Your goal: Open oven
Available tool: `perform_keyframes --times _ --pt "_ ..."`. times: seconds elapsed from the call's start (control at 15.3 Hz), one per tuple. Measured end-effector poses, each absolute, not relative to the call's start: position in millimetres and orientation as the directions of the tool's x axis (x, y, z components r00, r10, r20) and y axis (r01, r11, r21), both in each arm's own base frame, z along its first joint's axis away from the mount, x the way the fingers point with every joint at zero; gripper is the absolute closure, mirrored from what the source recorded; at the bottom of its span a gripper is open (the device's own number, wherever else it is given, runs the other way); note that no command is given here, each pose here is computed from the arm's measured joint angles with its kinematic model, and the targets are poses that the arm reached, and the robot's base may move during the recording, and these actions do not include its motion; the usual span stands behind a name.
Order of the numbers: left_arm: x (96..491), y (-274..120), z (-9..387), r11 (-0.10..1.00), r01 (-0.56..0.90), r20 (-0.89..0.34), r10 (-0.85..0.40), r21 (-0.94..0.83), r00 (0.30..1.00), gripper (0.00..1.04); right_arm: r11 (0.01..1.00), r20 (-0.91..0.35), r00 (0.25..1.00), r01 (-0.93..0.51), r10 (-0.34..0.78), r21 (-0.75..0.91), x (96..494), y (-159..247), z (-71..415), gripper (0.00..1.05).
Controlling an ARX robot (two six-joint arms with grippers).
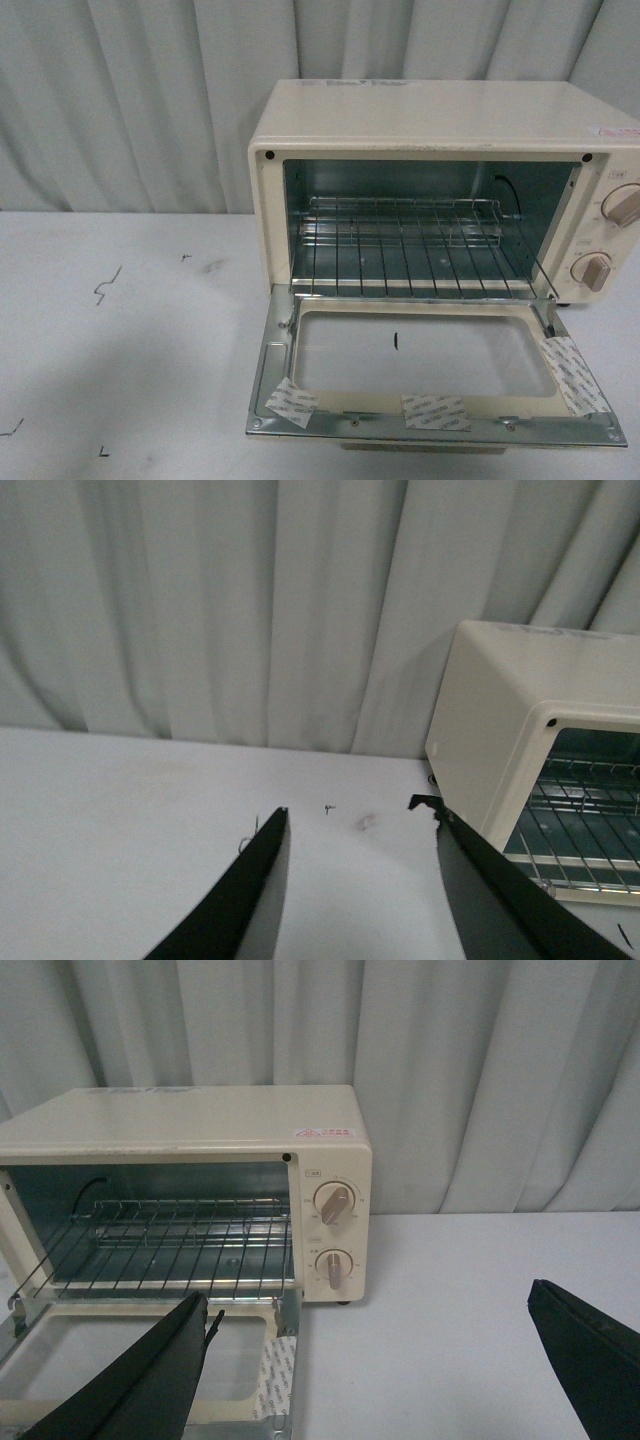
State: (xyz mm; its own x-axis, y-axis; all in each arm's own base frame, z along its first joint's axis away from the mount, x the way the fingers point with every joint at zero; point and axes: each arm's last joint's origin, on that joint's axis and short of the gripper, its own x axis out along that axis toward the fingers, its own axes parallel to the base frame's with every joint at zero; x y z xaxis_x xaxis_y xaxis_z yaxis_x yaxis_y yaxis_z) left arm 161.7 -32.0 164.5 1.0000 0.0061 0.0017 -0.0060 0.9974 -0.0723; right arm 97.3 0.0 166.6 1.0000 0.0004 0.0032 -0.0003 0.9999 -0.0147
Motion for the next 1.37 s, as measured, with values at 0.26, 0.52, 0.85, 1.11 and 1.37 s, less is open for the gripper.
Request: perform_keyframes --times 0.26,0.52,0.85,1.11,1.37 --pt "147.9 -19.5 160.6 1.000 -0.001 -0.028 0.001 -0.016 1.000 0.98 1.000 0.003 1.000 0.000 0.000 -0.015 97.3 0.0 166.5 0.06" --pt "136.4 -11.2 164.5 1.000 -0.003 -0.013 0.003 -0.016 1.000 1.03 1.000 0.003 1.000 0.000 0.000 -0.015 97.3 0.0 166.5 0.06" --pt "110.3 -0.1 169.3 1.000 0.001 0.009 -0.001 -0.017 1.000 1.03 1.000 0.004 1.000 0.000 0.000 -0.015 97.3 0.0 166.6 0.06" --pt "108.8 -0.1 169.2 1.000 0.001 0.010 -0.001 -0.017 1.000 1.03 1.000 0.004 1.000 0.000 0.000 -0.015 97.3 0.0 166.6 0.06" --pt "105.9 -0.1 168.1 1.000 0.000 -0.005 0.000 -0.017 1.000 1.03 1.000 0.004 1.000 0.000 0.000 -0.015 97.3 0.0 166.6 0.06"
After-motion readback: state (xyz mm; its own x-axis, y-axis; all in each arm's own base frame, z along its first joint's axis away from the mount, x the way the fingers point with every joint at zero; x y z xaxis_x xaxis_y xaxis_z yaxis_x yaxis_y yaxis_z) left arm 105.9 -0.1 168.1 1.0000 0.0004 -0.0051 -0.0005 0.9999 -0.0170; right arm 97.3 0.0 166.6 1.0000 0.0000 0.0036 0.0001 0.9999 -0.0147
